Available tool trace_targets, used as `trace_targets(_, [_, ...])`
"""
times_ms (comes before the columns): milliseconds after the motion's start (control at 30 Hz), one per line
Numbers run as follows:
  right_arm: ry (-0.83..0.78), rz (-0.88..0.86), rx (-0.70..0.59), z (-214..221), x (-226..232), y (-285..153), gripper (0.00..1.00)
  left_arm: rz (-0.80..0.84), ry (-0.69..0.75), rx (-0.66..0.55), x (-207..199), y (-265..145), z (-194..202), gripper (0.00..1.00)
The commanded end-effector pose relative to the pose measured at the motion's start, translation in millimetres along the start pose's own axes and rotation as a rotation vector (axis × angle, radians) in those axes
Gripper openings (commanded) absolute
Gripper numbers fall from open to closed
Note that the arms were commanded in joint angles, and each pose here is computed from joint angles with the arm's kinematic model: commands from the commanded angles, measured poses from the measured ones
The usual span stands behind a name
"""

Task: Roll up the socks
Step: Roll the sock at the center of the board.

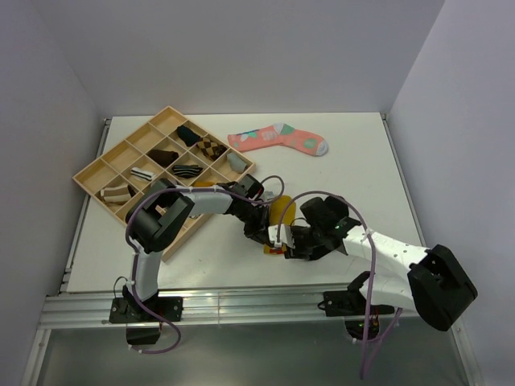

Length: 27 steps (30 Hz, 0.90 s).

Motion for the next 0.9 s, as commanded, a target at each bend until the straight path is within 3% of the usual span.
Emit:
trace_targets(0, [-0.075, 0.088, 0.027, -5.0, -10.9, 0.7, 0.57, -0.159, -0.044, -0.019, 41.7, 12.4, -2.8, 0.00])
trace_targets(300, [-0.091, 0.058, 0.072, -8.5, -7.7, 11.7, 0.52, -0.134, -0.042, -0.014, 35.6, 14.0, -4.4, 0.00])
trace_targets(500, [-0.039, 0.035, 0.110, -3.2, -5.8, 14.3, 0.25, -0.086, -0.070, -0.026, 25.2, 11.9, -5.8, 0.04])
trace_targets(567, [-0.020, 0.033, 0.116, -0.6, -2.9, 15.0, 0.16, -0.060, -0.069, -0.063, 17.1, 6.7, -9.2, 0.07])
trace_targets(600, [-0.008, 0.029, 0.122, 2.2, -0.1, 15.1, 0.13, -0.048, -0.095, -0.085, 13.5, 4.5, -11.5, 0.16])
trace_targets(633, [-0.002, 0.024, 0.120, 2.5, 1.3, 14.9, 0.11, -0.002, -0.079, -0.124, 4.3, -1.3, -13.5, 0.17])
trace_targets(867, [0.079, -0.019, 0.058, 3.7, -0.1, 5.3, 0.07, 0.117, -0.098, -0.340, -20.5, -23.3, -30.3, 0.29])
Point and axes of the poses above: each gripper's point midway between its finger pads, its own y axis out along the fingers, its own x axis along the line the jaws close on, z = x × y, the point moved 4 cm from there along -y, back along the fingers, and after that the axes turned 13 degrees about -y, right-handed, at the moved point
